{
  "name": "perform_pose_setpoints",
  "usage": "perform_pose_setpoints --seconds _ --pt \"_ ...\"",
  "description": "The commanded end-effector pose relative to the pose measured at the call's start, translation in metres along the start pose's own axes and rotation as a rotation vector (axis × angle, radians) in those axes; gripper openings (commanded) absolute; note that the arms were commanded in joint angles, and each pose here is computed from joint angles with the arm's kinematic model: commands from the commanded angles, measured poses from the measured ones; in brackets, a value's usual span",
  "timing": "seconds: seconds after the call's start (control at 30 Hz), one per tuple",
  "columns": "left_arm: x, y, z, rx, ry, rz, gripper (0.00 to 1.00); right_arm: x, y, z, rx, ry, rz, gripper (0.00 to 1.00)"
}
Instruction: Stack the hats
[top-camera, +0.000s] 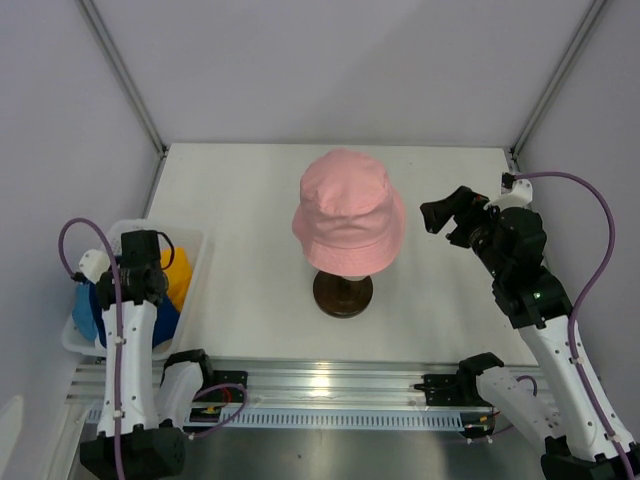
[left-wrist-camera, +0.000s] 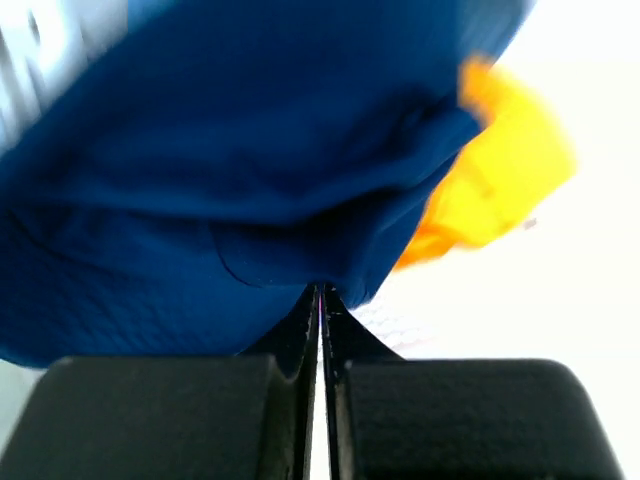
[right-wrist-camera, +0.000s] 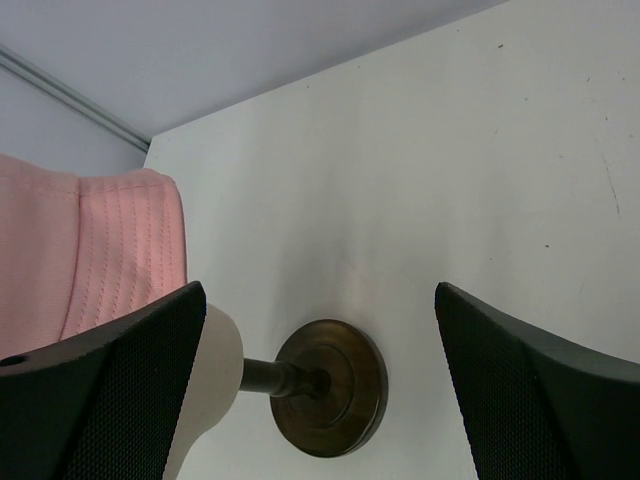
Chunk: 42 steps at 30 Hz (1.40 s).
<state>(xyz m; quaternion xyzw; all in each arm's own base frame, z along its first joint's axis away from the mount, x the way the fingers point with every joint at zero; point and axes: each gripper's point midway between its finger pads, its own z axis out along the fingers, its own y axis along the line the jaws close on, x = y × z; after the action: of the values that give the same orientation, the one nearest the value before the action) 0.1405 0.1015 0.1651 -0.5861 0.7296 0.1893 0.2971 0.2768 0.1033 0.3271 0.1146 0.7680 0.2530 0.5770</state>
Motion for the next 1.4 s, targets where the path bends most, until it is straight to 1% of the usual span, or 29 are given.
perform_pose_setpoints --seconds 0.0,0.03,0.07,0.1,0.13,0.17,0.2,0.27,0.33,0.43,0.57,0.67,0.7,0.77,0.8,0.87,0.9,0.93,0.97,1.03,1.07,1.1,1.13,1.17,1.2,1.23,1.3,1.33,1.37 --pt "-0.051 -0.002 -0.017 0.044 -0.204 -0.036 0.01 -0.024 0.016 -0.008 -0.055 -0.069 0.005 0.99" --pt "-0.054 -0.004 -0.020 0.071 -0.218 -0.020 0.01 -0.023 0.018 -0.008 -0.066 -0.066 0.008 0.99" --pt "-0.052 -0.011 -0.022 0.117 -0.200 -0.001 0.01 -0.023 0.019 -0.008 -0.068 -0.063 0.012 0.99" --pt "-0.052 -0.018 -0.024 0.153 -0.194 0.007 0.17 -0.024 0.020 -0.009 -0.069 -0.065 0.018 1.00" --pt "-0.047 -0.018 -0.023 0.155 -0.169 0.000 0.34 -0.024 0.020 -0.009 -0.069 -0.065 0.020 0.99" --pt "-0.040 -0.018 -0.024 0.155 -0.133 -0.008 0.59 -0.022 0.024 -0.010 -0.092 -0.050 0.023 0.99" --pt "-0.035 -0.018 -0.023 0.149 -0.108 -0.008 0.98 -0.021 0.024 -0.012 -0.094 -0.049 0.026 0.99" --pt "-0.025 -0.015 -0.020 0.130 -0.063 -0.003 0.99 -0.021 0.024 -0.013 -0.093 -0.052 0.036 0.99" --pt "-0.019 -0.014 -0.015 0.120 -0.050 0.000 0.99 -0.020 0.023 -0.014 -0.095 -0.055 0.040 0.99" --pt "-0.022 -0.014 -0.011 0.116 -0.080 -0.026 1.00 -0.020 0.022 -0.015 -0.092 -0.056 0.039 0.99" --pt "-0.027 -0.011 -0.001 0.050 -0.113 -0.044 0.97 -0.021 0.020 -0.015 -0.080 -0.058 0.024 0.99" --pt "-0.027 -0.009 0.010 -0.001 -0.112 -0.036 0.84 -0.023 0.021 -0.016 -0.084 -0.067 0.021 1.00" --pt "-0.027 -0.009 0.013 -0.014 -0.108 -0.037 0.75 -0.025 0.022 -0.017 -0.086 -0.071 0.023 0.99" --pt "-0.028 -0.010 0.014 -0.019 -0.109 -0.035 0.68 -0.030 0.018 -0.017 -0.061 -0.096 0.028 0.99" --pt "-0.029 -0.013 0.015 -0.007 -0.112 -0.031 0.62 -0.031 0.018 -0.017 -0.060 -0.100 0.033 0.99" --pt "-0.026 -0.014 0.016 0.006 -0.103 -0.028 0.56 -0.032 0.017 -0.018 -0.054 -0.114 0.037 1.00" --pt "-0.028 -0.015 0.016 0.015 -0.108 -0.029 0.48 -0.032 0.016 -0.017 -0.051 -0.116 0.040 0.99" --pt "-0.026 -0.015 0.017 0.016 -0.106 -0.026 0.44 -0.032 0.015 -0.018 -0.049 -0.117 0.041 0.99" --pt "-0.025 -0.016 0.017 0.026 -0.100 -0.025 0.34 -0.033 0.015 -0.018 -0.048 -0.118 0.042 1.00" --pt "-0.024 -0.016 0.019 0.031 -0.087 -0.021 0.20 -0.033 0.016 -0.018 -0.048 -0.118 0.041 0.99" --pt "-0.022 -0.018 0.018 0.046 -0.074 -0.020 0.01 -0.033 0.016 -0.019 -0.048 -0.118 0.039 0.99" --pt "-0.023 -0.018 0.016 0.057 -0.068 -0.010 0.01 -0.035 0.015 -0.020 -0.043 -0.127 0.040 1.00" --pt "-0.030 -0.027 0.009 0.114 -0.082 -0.019 0.01 -0.036 0.015 -0.021 -0.042 -0.131 0.040 0.99" --pt "-0.032 -0.034 0.004 0.160 -0.081 -0.004 0.01 -0.038 0.014 -0.022 -0.035 -0.137 0.041 1.00" --pt "-0.033 -0.046 -0.008 0.247 -0.065 0.028 0.01 -0.040 0.013 -0.024 -0.028 -0.151 0.042 0.99" --pt "-0.046 -0.059 -0.022 0.331 -0.099 0.021 0.01 -0.042 0.012 -0.026 -0.023 -0.160 0.046 0.99" --pt "-0.061 -0.071 -0.051 0.471 -0.142 0.049 0.01 -0.044 0.010 -0.027 -0.018 -0.173 0.054 0.99" --pt "-0.067 -0.074 -0.062 0.513 -0.161 0.053 0.01 -0.046 0.012 -0.030 -0.023 -0.184 0.056 0.99" --pt "-0.083 -0.081 -0.091 0.613 -0.208 0.063 0.01 -0.047 0.011 -0.030 -0.022 -0.189 0.062 0.99"
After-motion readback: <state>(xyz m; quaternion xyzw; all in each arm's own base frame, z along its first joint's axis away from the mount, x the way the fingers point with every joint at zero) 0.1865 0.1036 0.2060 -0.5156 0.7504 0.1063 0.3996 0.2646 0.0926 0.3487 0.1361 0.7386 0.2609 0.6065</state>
